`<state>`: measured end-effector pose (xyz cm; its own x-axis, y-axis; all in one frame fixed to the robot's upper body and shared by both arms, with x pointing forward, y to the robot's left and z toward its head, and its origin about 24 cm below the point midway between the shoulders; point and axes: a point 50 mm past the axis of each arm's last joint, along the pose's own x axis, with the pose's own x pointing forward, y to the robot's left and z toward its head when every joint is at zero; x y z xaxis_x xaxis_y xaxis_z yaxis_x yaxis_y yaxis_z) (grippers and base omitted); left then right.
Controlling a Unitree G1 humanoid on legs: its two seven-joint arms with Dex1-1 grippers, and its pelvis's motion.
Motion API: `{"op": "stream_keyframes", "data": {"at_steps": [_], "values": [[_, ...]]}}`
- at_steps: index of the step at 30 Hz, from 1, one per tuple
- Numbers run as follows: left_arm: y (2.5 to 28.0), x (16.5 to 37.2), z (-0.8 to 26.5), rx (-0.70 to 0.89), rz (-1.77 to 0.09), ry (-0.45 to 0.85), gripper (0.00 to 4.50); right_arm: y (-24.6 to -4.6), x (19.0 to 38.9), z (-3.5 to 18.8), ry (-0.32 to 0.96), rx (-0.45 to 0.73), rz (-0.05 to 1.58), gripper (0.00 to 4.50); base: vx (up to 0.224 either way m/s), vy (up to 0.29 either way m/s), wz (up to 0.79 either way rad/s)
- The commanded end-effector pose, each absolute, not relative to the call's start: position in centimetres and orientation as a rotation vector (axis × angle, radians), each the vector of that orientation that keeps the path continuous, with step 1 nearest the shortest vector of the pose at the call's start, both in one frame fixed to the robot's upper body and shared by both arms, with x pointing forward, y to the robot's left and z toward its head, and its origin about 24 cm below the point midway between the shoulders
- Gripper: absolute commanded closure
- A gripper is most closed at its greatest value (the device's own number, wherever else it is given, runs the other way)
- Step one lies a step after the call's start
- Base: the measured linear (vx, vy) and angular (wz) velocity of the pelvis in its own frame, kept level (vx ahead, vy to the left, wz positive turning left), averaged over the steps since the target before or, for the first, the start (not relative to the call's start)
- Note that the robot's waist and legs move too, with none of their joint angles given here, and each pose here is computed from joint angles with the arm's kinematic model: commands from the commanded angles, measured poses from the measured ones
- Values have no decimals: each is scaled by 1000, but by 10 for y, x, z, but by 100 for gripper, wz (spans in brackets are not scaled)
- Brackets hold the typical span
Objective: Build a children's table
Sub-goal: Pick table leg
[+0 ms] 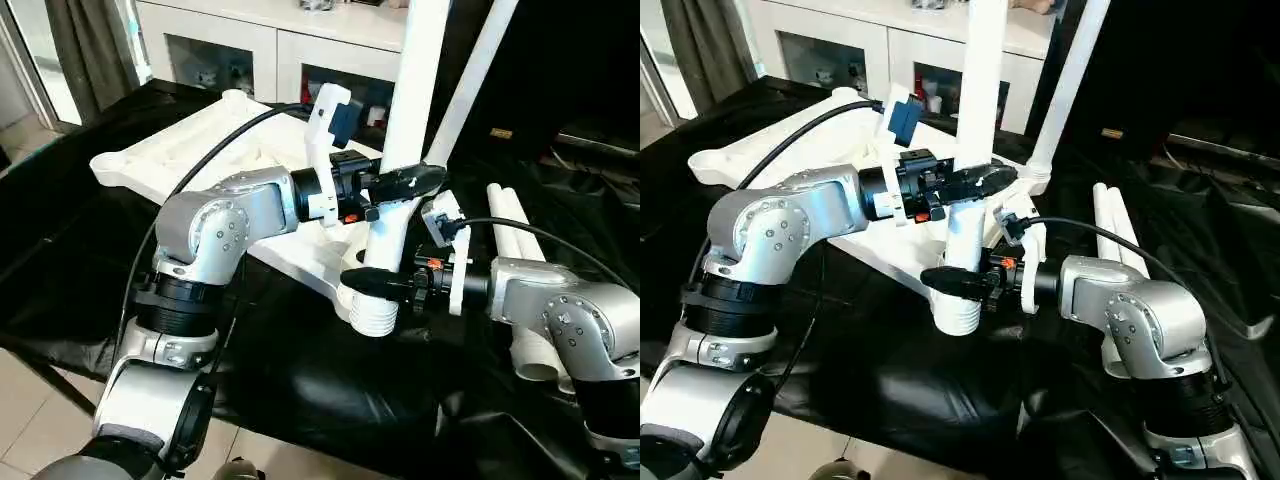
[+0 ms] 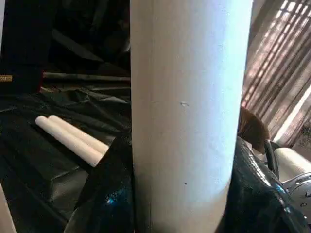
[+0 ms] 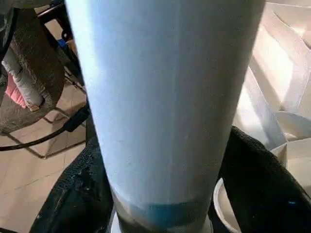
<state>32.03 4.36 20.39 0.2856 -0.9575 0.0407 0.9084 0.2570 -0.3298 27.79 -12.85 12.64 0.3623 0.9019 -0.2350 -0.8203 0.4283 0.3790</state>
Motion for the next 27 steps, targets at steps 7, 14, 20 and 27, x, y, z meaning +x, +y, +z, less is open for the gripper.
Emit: {"op": "stream_keyframes", "data": {"at_steps": [7, 14, 20, 27], "values": [[42, 319, 210, -291, -1291, 152, 267, -129, 280, 129, 441, 200, 1115, 186, 0, 0, 0], [42, 318, 210, -291, -1297, 152, 267, -129, 280, 128, 446, 207, 1113, 242, 0, 0, 0], [42, 318, 211, -281, -1304, 148, 267, -129, 281, 127, 447, 208, 1105, 256, 0, 0, 0], [45, 324, 217, -385, -1262, 87, 189, -126, 285, 128, 385, 221, 1066, 257, 0, 0, 0]]}}
